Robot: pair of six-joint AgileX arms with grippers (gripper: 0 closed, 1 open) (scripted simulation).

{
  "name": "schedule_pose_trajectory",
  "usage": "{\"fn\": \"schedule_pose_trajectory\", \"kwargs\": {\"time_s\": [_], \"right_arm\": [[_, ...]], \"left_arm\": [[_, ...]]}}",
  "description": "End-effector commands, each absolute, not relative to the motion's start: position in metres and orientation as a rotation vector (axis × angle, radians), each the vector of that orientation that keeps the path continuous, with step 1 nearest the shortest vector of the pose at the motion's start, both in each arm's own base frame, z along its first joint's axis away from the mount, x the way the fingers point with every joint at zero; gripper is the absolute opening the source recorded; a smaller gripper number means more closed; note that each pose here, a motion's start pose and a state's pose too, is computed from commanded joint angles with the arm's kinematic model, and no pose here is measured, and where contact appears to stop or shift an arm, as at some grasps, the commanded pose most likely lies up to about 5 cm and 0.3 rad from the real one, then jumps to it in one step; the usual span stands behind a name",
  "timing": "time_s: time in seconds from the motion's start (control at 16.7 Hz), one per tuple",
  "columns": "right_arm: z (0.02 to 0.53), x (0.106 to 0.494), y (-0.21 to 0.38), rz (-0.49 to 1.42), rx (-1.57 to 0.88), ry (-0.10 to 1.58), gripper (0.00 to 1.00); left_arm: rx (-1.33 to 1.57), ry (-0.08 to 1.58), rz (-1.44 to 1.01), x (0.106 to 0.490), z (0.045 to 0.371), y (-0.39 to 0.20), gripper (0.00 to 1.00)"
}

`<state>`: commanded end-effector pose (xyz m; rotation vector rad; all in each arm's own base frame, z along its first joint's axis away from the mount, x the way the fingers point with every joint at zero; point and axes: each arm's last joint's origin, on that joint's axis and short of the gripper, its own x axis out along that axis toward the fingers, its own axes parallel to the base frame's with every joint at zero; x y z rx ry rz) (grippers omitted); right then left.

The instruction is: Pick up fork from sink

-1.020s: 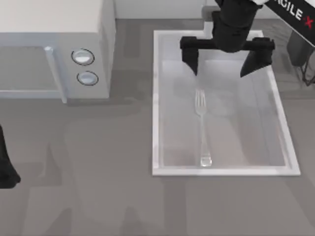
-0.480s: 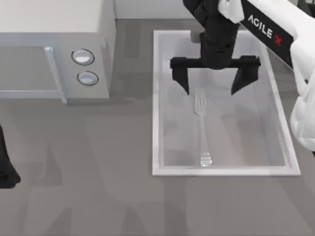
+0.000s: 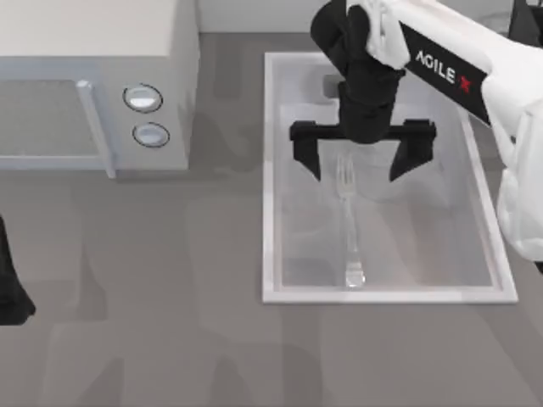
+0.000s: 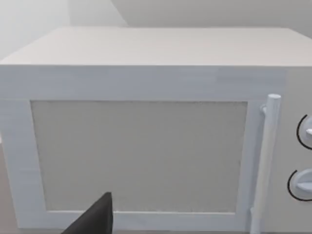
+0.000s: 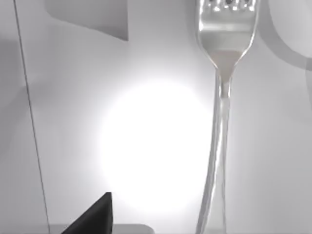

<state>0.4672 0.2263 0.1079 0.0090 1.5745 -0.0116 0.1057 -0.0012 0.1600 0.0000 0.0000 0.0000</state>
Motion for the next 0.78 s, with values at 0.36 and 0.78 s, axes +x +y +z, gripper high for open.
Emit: {"fn": "schedule_pose_trajectory", "kwargs": {"time_s": [0.36,0.78], "right_arm": [[0.023,0.463,0.226,-0.005,0.011,1.563,1.0],[0.011,0.46,0.225,-0.008,0.008,1.571,0.92]], "left_arm": [[0.0,0.0,0.0,0.106,0.16,-0.001,1.0],[0.0,0.0,0.0,0.106,0.16,-0.001,1.0]]}}
